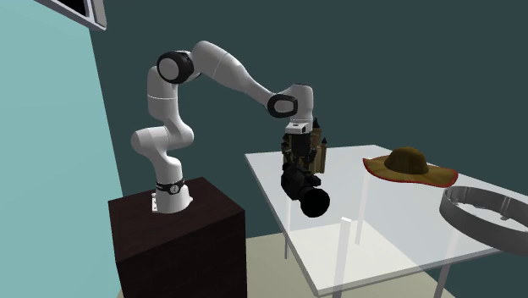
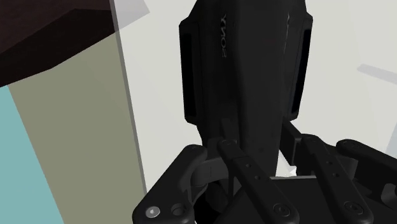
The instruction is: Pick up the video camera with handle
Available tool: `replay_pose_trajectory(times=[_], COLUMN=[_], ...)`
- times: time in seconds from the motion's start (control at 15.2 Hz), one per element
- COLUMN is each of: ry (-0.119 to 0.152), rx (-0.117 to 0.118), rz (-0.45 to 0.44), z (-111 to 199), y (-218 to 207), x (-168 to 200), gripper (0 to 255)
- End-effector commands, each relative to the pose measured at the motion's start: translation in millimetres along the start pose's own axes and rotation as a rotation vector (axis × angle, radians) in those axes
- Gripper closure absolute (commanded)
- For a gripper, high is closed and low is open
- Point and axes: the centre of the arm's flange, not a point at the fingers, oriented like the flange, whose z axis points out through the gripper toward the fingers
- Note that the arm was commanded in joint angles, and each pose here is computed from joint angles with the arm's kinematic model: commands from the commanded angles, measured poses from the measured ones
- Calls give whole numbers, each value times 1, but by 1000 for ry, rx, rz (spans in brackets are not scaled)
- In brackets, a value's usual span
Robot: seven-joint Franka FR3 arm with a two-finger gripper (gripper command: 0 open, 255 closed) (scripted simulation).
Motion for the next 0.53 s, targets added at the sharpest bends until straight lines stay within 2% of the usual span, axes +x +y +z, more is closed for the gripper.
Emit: replay_pose_trajectory(times=[0.0,0.26,0.46], ry=[-1,-1,-1], rx=[-1,-1,-1], rz=[0,0,0], z=[1,1,-15], y=[0,-1,-1], x=[0,1,1], gripper=[255,255,255])
